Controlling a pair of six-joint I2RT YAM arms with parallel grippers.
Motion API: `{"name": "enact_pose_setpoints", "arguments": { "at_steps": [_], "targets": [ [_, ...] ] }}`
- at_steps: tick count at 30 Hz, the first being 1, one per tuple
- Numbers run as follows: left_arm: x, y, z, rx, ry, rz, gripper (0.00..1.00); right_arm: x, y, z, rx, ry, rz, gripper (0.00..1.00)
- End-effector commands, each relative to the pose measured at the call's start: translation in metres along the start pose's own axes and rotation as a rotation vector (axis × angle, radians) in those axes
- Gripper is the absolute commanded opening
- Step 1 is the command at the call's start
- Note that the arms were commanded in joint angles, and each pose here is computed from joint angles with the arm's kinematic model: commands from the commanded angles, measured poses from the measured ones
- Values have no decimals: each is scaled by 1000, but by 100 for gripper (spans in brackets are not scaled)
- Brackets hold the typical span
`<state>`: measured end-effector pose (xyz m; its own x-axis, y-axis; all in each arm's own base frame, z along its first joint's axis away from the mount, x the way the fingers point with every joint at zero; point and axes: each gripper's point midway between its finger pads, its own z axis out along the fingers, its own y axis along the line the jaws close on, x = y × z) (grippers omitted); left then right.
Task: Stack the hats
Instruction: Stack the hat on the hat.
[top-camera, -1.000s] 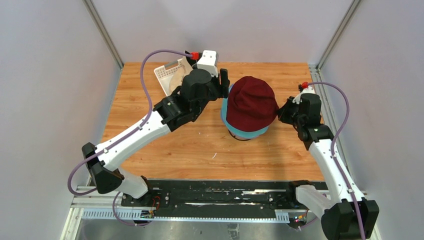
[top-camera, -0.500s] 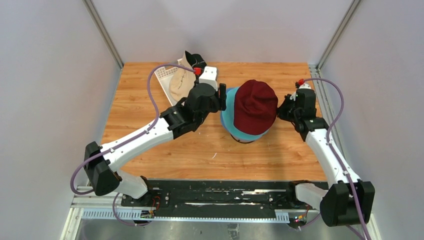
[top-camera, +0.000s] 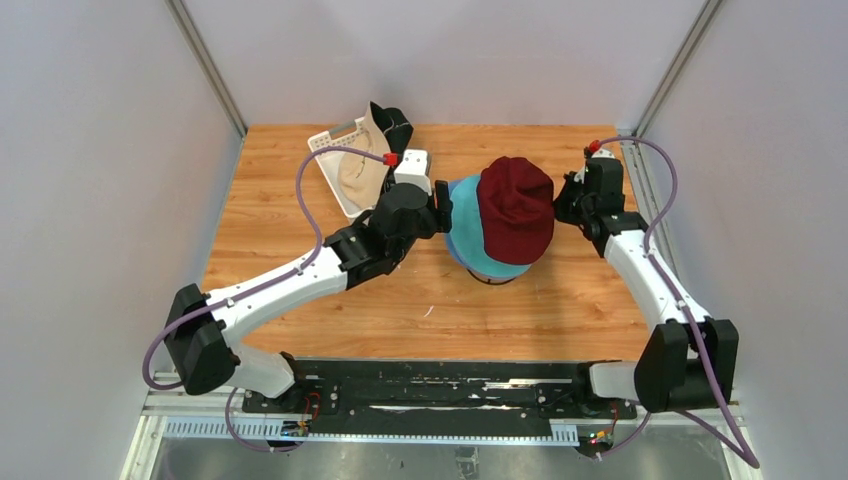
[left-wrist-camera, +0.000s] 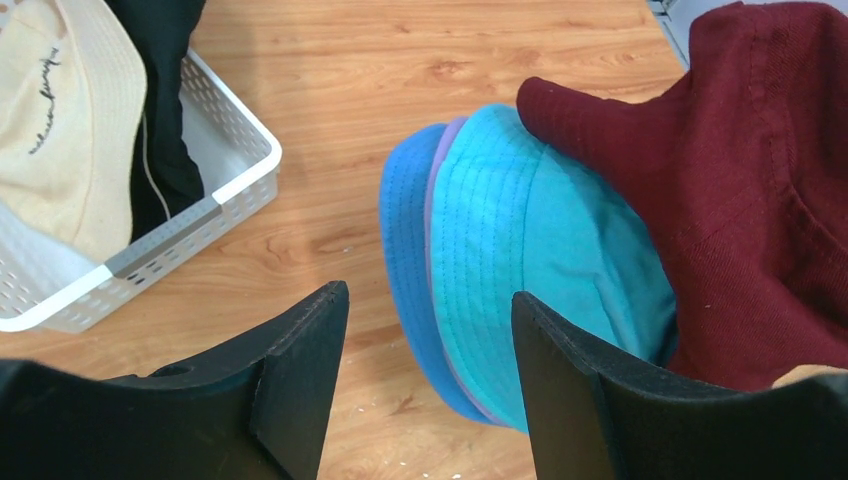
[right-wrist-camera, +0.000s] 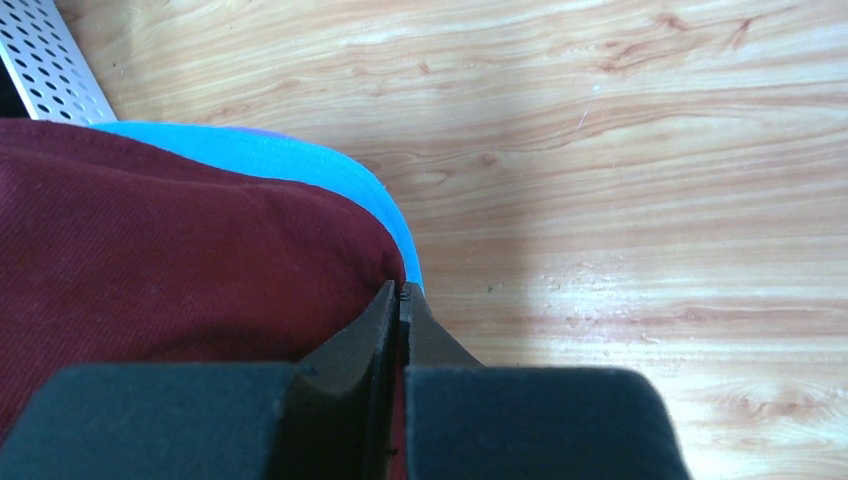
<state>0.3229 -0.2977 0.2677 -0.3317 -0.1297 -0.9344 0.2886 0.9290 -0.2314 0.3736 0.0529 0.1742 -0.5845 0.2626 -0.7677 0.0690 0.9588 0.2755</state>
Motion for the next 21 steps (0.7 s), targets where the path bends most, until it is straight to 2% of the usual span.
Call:
{"name": "enact_pose_setpoints", "arguments": {
  "at_steps": [1,6,21],
  "targets": [
    [-9,-10,-2,46,-50,-82,65,-21,3,7,9,-52,-36,0],
    [1,-15,2,79,-52,-105,65,-27,14,16,-7,-56,-58,1],
    [-13,-25,14,103,-120,-86,65,-44,37,37,-50,-71,-98,0]
  ]
}}
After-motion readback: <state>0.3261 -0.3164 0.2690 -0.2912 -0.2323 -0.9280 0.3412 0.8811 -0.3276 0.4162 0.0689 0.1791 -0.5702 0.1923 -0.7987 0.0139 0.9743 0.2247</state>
